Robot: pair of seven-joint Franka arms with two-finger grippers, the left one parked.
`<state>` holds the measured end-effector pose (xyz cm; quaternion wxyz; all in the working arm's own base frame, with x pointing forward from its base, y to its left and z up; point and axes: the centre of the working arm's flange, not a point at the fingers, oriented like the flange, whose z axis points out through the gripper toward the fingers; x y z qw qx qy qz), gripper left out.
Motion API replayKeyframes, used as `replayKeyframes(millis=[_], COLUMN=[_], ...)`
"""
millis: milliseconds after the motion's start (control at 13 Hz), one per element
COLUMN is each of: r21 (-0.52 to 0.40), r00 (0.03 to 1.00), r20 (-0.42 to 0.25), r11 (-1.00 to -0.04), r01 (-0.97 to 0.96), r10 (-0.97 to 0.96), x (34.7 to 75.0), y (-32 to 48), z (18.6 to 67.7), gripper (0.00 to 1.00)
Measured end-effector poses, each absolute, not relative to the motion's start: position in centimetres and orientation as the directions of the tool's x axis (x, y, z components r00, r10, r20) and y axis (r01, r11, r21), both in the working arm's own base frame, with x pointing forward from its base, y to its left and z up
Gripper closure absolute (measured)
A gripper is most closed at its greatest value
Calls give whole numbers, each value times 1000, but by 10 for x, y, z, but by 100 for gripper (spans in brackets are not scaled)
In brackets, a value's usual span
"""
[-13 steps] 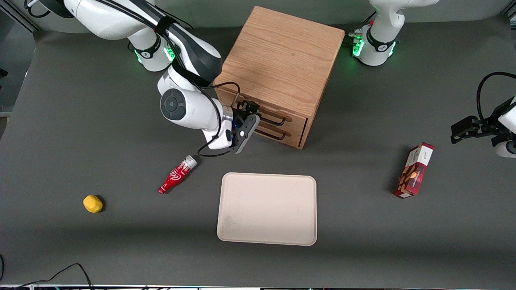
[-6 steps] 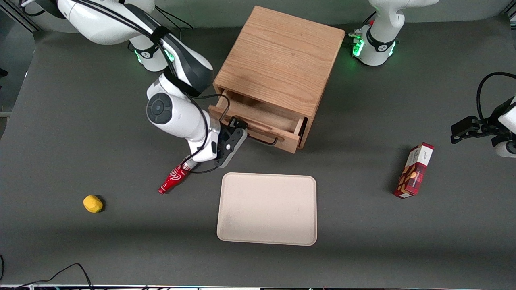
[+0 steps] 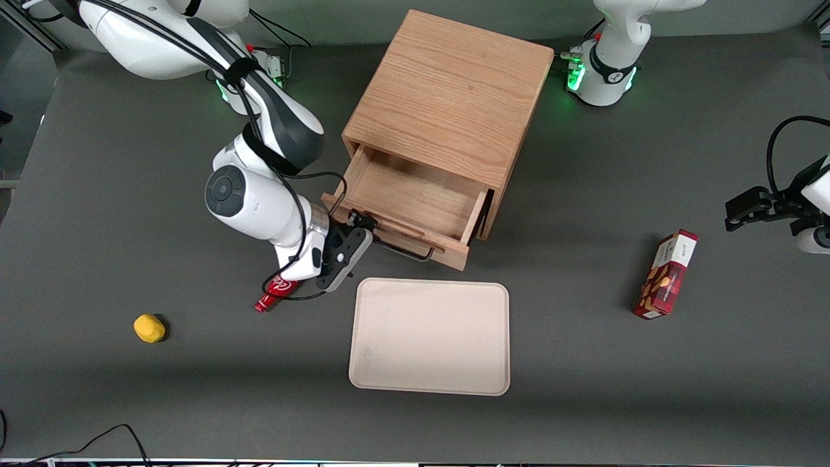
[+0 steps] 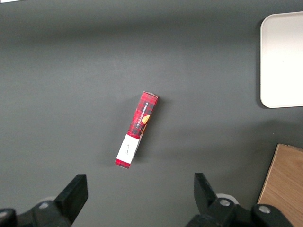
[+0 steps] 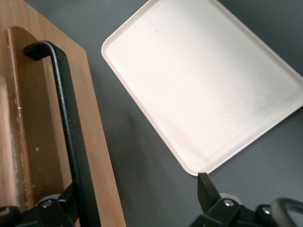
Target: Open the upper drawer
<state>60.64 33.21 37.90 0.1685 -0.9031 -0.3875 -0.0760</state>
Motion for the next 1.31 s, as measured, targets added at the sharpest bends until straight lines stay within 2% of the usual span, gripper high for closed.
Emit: replayKeyframes(millis=[231, 769, 1000, 1154, 1308], r21=[-226, -223, -360, -419, -414], r00=[692, 709, 823, 897, 940], r20=[295, 308, 253, 171, 99], r11=[-655, -676, -740, -794, -846], r01=[721, 702, 568, 440, 336], r10=[659, 634, 508, 408, 325], x=[625, 649, 647, 638, 623], y=[317, 295, 291, 288, 270], z=[388, 387, 416, 471, 545], gripper=[0, 0, 0, 0, 0])
